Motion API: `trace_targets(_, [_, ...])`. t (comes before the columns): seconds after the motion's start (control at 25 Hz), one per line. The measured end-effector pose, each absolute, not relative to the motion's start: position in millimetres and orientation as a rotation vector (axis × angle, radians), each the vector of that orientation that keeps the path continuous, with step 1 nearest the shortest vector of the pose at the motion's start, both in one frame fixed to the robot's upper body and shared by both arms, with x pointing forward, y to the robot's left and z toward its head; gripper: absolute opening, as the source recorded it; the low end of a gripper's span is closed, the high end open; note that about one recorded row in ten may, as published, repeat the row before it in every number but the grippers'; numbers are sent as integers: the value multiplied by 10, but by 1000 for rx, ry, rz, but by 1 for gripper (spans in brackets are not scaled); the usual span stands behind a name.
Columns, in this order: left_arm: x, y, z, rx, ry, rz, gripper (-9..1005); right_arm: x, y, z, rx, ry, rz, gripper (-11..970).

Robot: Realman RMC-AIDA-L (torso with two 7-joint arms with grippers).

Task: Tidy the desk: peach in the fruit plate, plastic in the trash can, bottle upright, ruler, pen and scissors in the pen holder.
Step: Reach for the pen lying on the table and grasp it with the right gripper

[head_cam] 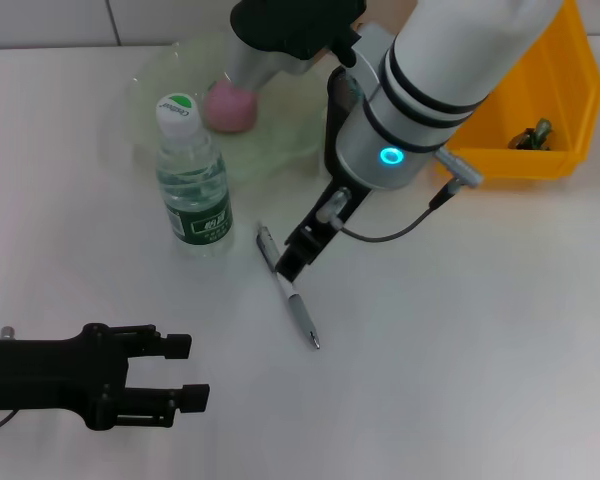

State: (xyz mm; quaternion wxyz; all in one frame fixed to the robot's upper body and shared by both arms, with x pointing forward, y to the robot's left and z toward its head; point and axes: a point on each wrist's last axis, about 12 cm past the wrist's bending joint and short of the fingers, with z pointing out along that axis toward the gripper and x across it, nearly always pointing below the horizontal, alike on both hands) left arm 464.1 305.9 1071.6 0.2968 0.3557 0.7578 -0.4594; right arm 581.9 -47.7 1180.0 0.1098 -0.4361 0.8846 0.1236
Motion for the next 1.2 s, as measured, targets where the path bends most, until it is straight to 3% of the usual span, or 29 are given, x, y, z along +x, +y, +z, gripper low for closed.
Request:
trace_targets(0.12, [4638, 3073, 10716, 938, 2010, -1216, 783, 5828, -465, 11749, -1267, 2594, 399, 585])
trace_targets(0.88, [4609, 3079, 10694, 931, 1994, -1217, 783, 5820, -374, 11431, -1314, 2502, 285, 817])
trace_targets(1.2, [4603, 3081, 10668, 926, 1993, -1226, 783, 5734, -335, 11265, -1345, 2416, 277, 815])
